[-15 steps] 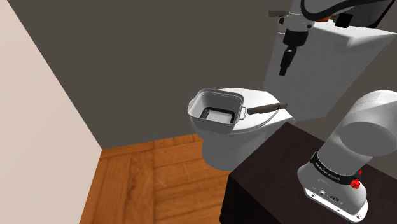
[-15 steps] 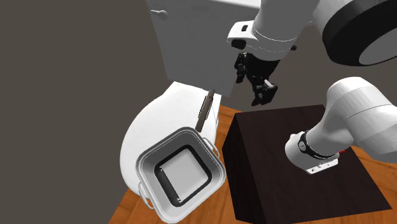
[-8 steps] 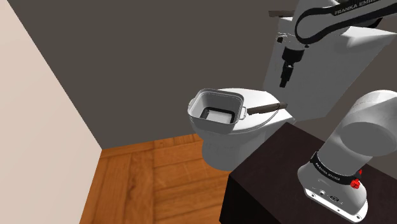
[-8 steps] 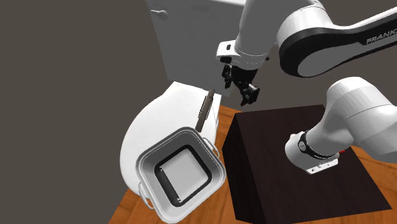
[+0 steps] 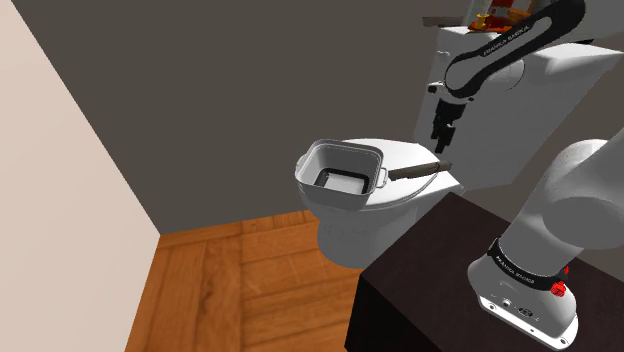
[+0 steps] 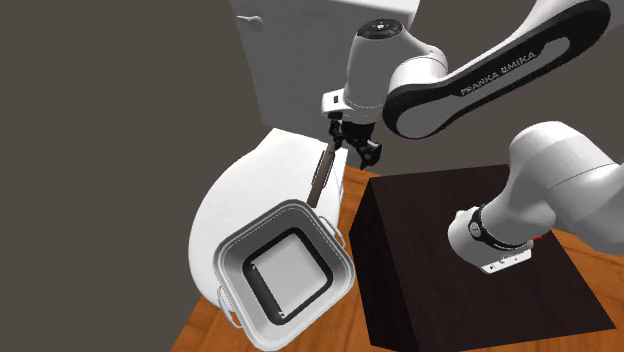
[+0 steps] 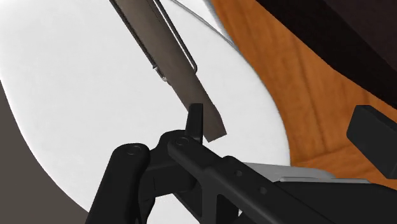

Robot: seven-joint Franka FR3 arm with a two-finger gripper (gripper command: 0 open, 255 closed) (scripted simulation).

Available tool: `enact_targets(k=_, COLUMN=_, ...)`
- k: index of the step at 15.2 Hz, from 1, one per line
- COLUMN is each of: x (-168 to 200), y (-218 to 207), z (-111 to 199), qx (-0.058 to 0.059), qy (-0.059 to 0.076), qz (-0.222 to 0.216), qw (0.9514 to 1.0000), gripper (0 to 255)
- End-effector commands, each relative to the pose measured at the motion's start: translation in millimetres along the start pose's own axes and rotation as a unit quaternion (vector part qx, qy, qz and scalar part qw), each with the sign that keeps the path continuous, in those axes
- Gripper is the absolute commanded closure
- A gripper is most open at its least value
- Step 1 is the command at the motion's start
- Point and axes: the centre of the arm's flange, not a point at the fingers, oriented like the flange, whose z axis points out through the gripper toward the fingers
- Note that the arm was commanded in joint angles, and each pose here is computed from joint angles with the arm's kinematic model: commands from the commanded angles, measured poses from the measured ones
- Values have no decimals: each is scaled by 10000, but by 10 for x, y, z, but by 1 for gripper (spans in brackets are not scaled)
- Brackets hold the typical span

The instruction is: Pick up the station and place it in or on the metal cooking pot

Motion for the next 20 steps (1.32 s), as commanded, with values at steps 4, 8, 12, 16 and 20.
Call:
enact_targets(k=4, x=-63, y=414, z=527, qx=65, qy=80, qz=-627, qw=9980, gripper=0)
enact_targets(k=8, x=-61, y=721, z=974, qx=136, qy=148, qz=-1112, qw=9936, gripper=0)
enact_targets(k=12, x=-24, y=1020, z=1425, qx=207, qy=216, qz=-1593, qw=9868, gripper=0)
enact_targets(k=16, x=-10, y=1055, z=1650, qx=217, qy=226, qz=-1664, qw=9856, gripper=0)
enact_targets(k=20, x=-2, y=1045, z=1861, qx=217, qy=226, qz=-1664, qw=9856, gripper=0)
